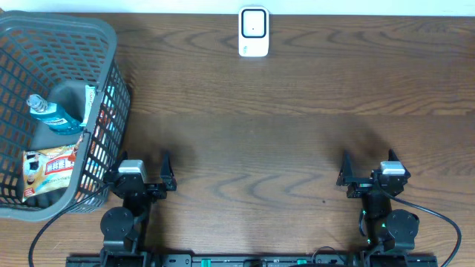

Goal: Scan the item barcode

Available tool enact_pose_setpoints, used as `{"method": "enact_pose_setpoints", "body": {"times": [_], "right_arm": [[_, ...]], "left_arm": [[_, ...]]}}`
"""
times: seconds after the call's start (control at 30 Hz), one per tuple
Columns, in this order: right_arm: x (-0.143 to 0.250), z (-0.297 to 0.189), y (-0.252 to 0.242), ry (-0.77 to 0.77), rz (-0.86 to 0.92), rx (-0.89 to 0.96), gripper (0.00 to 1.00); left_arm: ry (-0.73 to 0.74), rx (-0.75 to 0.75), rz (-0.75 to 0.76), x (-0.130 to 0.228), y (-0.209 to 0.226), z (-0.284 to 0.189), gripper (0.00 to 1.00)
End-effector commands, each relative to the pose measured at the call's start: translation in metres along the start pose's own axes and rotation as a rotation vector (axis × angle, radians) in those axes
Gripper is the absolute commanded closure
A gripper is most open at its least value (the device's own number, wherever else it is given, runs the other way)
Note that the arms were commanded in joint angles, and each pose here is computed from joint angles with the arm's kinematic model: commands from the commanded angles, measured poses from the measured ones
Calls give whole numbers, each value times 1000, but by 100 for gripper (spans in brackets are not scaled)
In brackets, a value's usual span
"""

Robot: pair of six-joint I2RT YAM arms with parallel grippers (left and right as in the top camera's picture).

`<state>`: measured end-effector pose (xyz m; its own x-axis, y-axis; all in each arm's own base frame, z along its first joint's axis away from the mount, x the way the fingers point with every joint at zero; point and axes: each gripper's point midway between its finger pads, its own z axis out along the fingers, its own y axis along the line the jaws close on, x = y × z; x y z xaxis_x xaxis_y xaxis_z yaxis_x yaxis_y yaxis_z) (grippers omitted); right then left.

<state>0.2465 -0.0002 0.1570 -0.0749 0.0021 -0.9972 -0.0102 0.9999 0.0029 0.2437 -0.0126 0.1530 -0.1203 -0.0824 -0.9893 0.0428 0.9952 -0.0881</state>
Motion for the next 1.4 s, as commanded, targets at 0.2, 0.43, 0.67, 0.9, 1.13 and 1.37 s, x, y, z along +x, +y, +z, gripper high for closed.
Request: {"method": "enact_pose_setpoints", "body": {"times": [0.2, 0.43, 0.67, 0.9, 1.13, 1.37], "right_arm": [[0, 0, 0, 0, 17, 3, 1], [0, 0, 0, 0, 17, 3, 1], [0, 0, 0, 0, 17, 3, 1], [0, 0, 0, 0, 17, 3, 1], [0, 0, 0, 0, 17, 3, 1], [0, 0, 0, 0, 17, 3, 1]], "left_arm": [[34, -28, 33, 15, 6, 2, 2], [22, 58, -2, 9, -10, 1, 2], [77, 94, -5, -10, -19, -10, 2], [124, 89, -8, -53, -22, -21, 2], [196, 110, -14, -74, -29, -30, 2], [233, 206, -27, -66, -45, -35, 2]]}}
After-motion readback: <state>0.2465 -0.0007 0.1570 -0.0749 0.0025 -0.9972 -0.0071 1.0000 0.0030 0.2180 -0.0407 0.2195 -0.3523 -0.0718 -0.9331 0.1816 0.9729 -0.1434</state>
